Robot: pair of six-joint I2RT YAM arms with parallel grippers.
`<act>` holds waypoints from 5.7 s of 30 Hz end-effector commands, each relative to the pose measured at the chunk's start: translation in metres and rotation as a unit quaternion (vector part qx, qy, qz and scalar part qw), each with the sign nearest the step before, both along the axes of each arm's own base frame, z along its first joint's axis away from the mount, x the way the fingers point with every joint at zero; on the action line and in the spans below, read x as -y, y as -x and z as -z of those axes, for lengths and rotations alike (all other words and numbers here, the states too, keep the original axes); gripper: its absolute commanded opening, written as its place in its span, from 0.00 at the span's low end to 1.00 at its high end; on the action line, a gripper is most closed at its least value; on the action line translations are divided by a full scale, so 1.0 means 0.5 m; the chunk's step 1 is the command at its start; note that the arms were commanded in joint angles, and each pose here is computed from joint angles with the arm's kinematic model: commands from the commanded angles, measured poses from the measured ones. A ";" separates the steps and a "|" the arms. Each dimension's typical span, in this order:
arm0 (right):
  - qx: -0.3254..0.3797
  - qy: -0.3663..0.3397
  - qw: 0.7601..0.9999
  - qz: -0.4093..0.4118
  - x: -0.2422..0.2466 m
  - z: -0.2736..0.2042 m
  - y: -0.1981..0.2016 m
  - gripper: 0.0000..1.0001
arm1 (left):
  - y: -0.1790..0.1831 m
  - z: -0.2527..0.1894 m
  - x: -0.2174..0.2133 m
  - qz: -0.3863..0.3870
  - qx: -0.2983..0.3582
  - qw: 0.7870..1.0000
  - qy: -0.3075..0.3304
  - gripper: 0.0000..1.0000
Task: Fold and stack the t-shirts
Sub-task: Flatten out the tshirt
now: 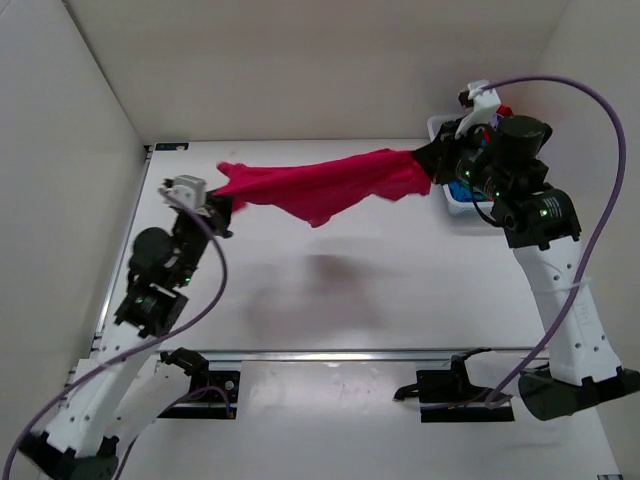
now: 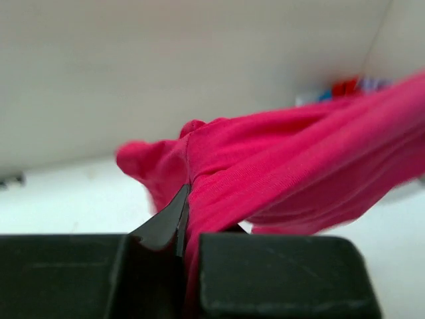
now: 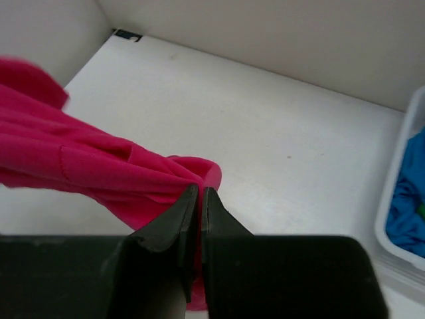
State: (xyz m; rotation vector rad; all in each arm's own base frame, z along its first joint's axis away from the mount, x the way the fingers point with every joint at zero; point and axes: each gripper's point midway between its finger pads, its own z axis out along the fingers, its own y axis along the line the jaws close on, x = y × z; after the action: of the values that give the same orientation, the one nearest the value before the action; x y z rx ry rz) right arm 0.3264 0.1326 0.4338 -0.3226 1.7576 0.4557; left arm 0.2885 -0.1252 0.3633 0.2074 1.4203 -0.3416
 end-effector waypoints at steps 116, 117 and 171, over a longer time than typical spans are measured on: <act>-0.133 0.057 0.949 -0.279 -0.402 0.392 0.301 0.27 | -0.164 0.179 -0.145 -0.092 -0.390 0.916 -0.019 0.98; -0.133 0.062 0.949 -0.277 -0.408 0.399 0.303 0.38 | -0.146 0.175 -0.144 -0.092 -0.388 0.917 -0.008 0.96; -0.322 0.102 0.930 0.141 0.011 0.682 -0.005 0.61 | -0.046 0.562 -0.115 -0.181 -0.541 0.812 -0.120 0.88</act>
State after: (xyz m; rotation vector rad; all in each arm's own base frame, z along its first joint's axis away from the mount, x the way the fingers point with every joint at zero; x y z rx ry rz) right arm 0.3170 0.1342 0.0868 -0.1687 2.4649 0.2759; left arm 0.3134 -0.0621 0.0689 -0.1156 2.6357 0.1299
